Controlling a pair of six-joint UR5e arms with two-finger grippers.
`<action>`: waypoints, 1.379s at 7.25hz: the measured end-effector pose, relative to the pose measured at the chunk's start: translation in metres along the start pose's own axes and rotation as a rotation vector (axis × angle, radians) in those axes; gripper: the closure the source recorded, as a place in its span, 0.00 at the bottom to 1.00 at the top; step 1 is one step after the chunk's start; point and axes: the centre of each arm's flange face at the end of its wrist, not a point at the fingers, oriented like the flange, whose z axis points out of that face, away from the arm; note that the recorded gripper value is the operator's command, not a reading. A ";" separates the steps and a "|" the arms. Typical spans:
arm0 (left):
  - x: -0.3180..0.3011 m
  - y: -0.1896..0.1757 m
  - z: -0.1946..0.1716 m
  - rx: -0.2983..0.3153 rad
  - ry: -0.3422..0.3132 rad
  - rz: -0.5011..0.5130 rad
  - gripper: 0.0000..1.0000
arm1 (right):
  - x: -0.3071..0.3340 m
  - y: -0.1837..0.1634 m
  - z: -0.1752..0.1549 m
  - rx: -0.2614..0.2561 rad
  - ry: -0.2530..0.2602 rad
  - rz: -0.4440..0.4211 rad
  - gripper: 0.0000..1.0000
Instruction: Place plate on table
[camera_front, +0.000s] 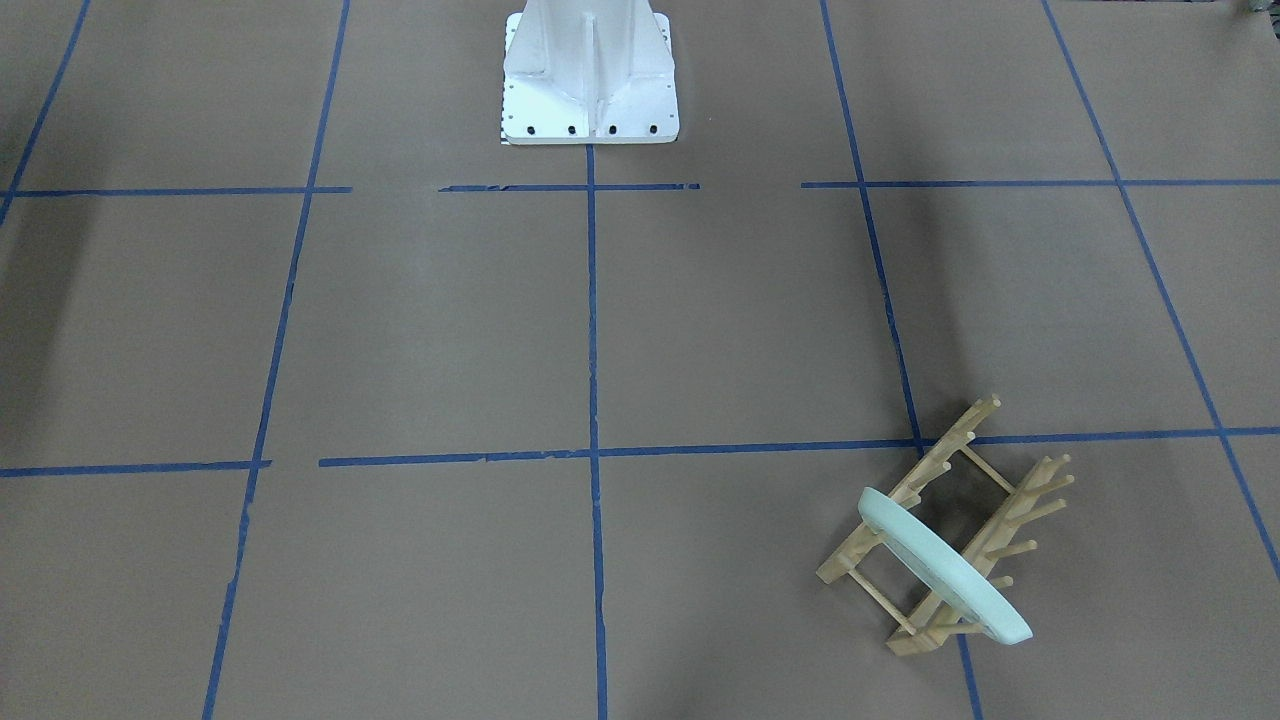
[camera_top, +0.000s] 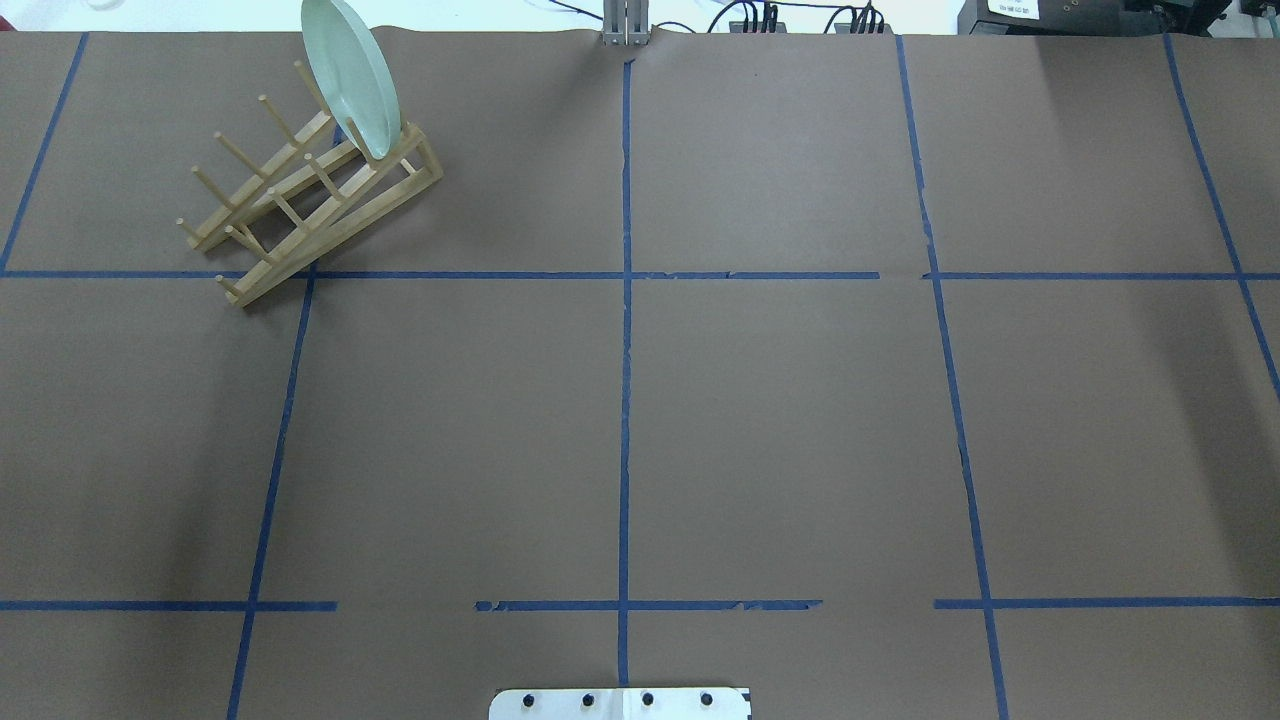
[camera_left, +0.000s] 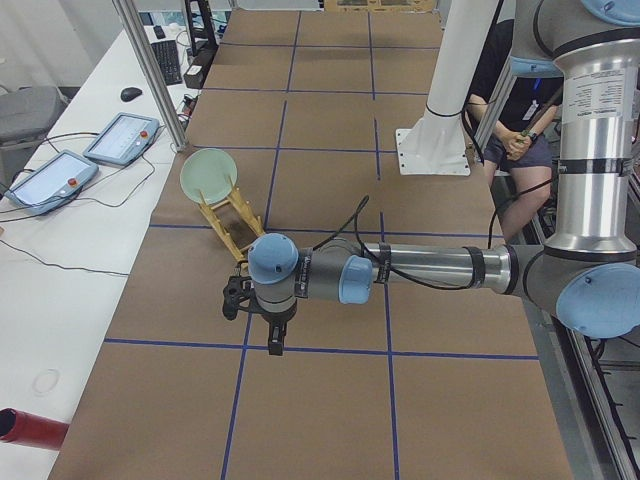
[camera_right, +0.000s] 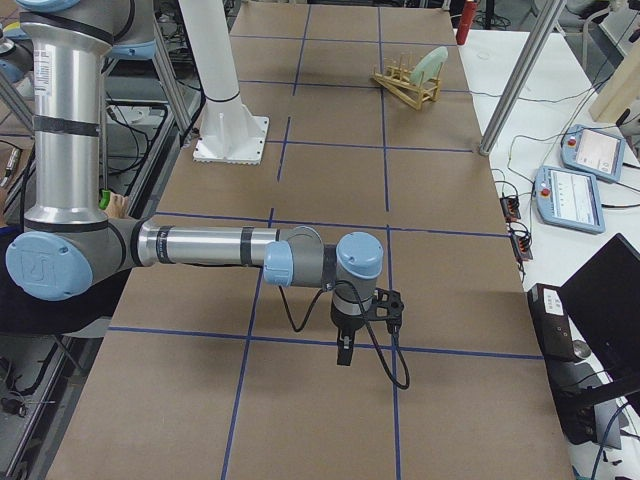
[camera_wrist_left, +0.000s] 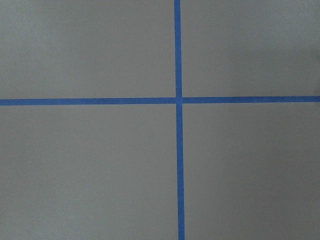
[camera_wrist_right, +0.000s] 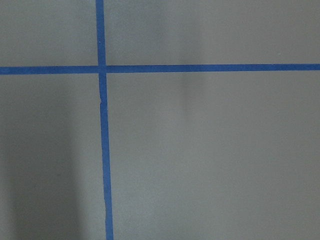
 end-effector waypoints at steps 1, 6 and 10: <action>0.001 -0.001 0.000 0.001 0.001 0.002 0.00 | 0.000 0.000 0.000 0.000 0.000 0.000 0.00; 0.104 -0.095 -0.078 0.157 0.126 0.066 0.00 | 0.000 0.000 0.000 0.000 0.000 0.001 0.00; 0.230 -0.138 -0.088 0.263 0.301 -0.101 0.00 | 0.000 0.000 0.000 0.000 0.000 0.001 0.00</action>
